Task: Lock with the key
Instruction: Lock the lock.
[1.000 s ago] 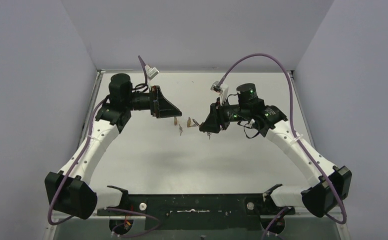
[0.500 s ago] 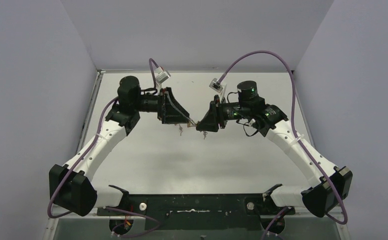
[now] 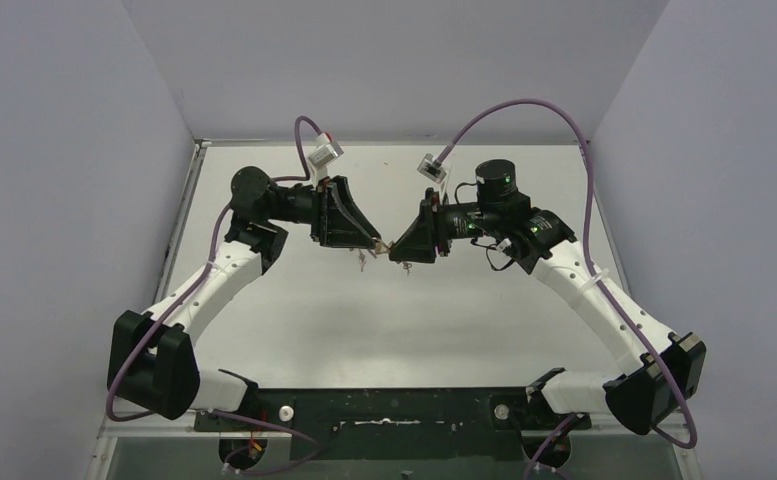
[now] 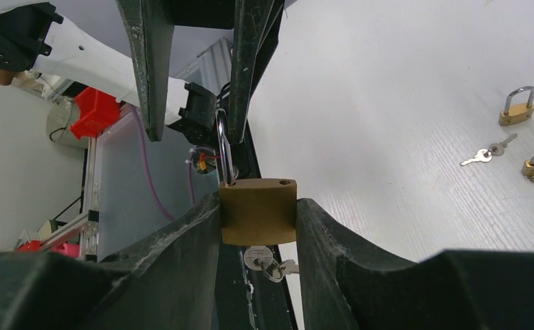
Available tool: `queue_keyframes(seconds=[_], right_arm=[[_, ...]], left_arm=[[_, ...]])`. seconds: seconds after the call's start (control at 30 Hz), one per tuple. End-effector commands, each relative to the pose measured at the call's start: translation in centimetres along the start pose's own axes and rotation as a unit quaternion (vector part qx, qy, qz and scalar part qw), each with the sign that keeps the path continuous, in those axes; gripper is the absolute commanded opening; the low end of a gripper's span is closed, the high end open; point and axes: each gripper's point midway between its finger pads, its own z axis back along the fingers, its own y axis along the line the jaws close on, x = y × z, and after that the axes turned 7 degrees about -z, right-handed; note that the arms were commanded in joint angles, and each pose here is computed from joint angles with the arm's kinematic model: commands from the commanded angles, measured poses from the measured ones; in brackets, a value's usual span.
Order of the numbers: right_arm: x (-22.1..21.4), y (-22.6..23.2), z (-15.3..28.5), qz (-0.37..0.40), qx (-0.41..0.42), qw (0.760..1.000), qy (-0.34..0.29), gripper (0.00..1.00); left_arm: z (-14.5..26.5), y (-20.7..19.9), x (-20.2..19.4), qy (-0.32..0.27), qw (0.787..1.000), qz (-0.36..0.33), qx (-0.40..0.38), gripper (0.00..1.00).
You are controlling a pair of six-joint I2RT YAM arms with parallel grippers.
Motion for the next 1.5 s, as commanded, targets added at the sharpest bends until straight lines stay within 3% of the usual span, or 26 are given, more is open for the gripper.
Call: queue_keyframes(seconds=[0.0, 0.27, 0.67, 0.77, 0.87, 1.13, 1.23, 1.37, 1.47], right_arm=[[2.3, 2.1, 0.7, 0.044, 0.022, 0.998, -0.035, 0.25], [2.3, 2.2, 0.7, 0.043, 0.022, 0.998, -0.036, 0.25], [2.3, 2.2, 0.9, 0.044, 0.022, 0.998, -0.036, 0.25], [2.3, 2.3, 0.9, 0.044, 0.023, 0.998, -0.035, 0.25], [2.2, 2.3, 0.9, 0.044, 0.024, 0.998, -0.033, 0.25], [1.8, 2.0, 0.9, 0.046, 0.023, 0.998, -0.026, 0.26], [1.9, 1.8, 0.9, 0.046, 0.02, 0.998, -0.023, 0.33], [3.4, 1.7, 1.5, 0.067, 0.001, 0.997, -0.029, 0.6], [5.8, 1.8, 2.8, 0.1, -0.024, 0.993, -0.063, 0.68]], left_arm=[[0.2, -2.6, -0.1, 0.023, 0.998, -0.04, -0.038, 0.34], [0.2, -1.7, -0.6, 0.028, 0.999, -0.009, -0.036, 0.26], [0.3, -0.6, -1.1, 0.034, 0.999, 0.019, -0.036, 0.26], [0.4, -0.3, -1.1, 0.032, 0.999, 0.022, -0.034, 0.19], [0.3, -0.1, -1.0, 0.031, 0.999, 0.027, -0.035, 0.01], [0.3, -0.9, -0.2, 0.02, 0.998, 0.013, -0.05, 0.0], [0.2, -1.4, 0.2, 0.013, 0.998, 0.006, -0.055, 0.0], [0.5, -1.8, 1.5, -0.008, 0.999, -0.002, -0.049, 0.0], [1.1, -2.3, 3.6, -0.039, 0.999, -0.016, -0.033, 0.0]])
